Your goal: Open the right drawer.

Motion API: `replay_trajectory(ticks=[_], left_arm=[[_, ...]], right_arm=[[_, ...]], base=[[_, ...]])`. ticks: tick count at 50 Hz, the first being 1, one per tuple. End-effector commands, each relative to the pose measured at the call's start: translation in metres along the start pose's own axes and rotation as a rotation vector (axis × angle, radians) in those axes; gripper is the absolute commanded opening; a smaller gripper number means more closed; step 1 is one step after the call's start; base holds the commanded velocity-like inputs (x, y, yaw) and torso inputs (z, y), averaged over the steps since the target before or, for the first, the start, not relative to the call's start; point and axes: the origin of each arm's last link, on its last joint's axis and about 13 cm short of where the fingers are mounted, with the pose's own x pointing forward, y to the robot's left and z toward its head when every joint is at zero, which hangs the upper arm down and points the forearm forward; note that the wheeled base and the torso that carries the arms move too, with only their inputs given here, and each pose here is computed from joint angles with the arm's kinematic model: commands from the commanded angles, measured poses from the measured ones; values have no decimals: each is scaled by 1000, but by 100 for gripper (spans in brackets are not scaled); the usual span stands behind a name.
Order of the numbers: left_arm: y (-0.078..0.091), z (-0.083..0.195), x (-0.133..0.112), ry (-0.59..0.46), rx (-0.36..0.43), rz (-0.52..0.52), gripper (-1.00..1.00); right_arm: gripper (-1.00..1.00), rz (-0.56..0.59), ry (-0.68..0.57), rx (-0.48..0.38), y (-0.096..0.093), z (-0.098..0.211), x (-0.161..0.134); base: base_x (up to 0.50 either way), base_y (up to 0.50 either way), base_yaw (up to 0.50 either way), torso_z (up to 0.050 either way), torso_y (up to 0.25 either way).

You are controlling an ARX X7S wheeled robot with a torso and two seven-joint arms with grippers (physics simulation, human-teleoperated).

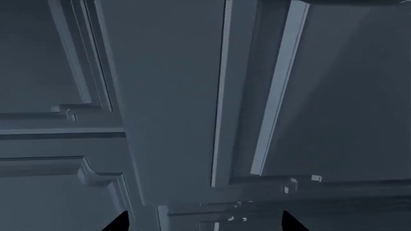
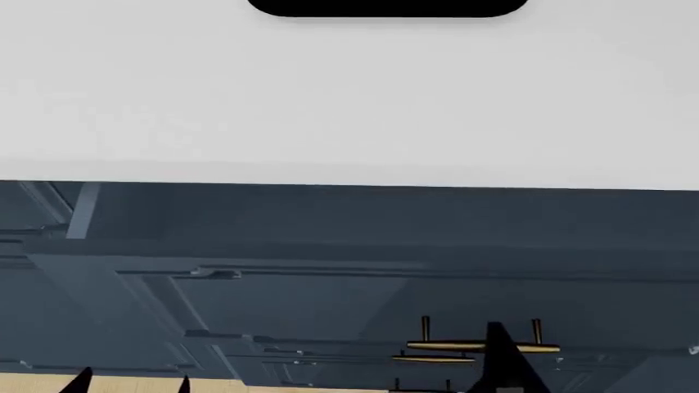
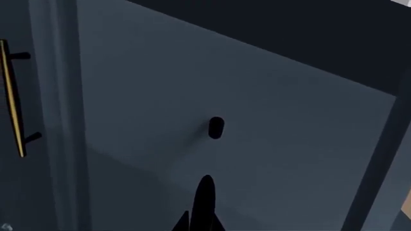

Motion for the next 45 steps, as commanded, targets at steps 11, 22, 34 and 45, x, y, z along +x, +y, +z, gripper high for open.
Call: replay_trajectory(ticks=[11, 22, 34, 45], left_arm=[[0, 1, 0, 1, 1, -1, 100], [0, 1, 0, 0, 1, -1, 100], [0, 0, 0, 0, -1, -1, 100], [0, -1, 1, -1, -1, -1, 100]], right_arm=[[-100, -86, -116, -11, -3, 25, -9], [-100, -88, -120, -7, -2, 26, -9], [-100, -85, -122, -3, -3, 28, -9], [-100, -84, -129, -3, -5, 28, -9]], base=[[-92, 1, 2, 0, 0], [-231, 0, 0, 0, 0], [-235, 0, 0, 0, 0], [-227, 0, 0, 0, 0]])
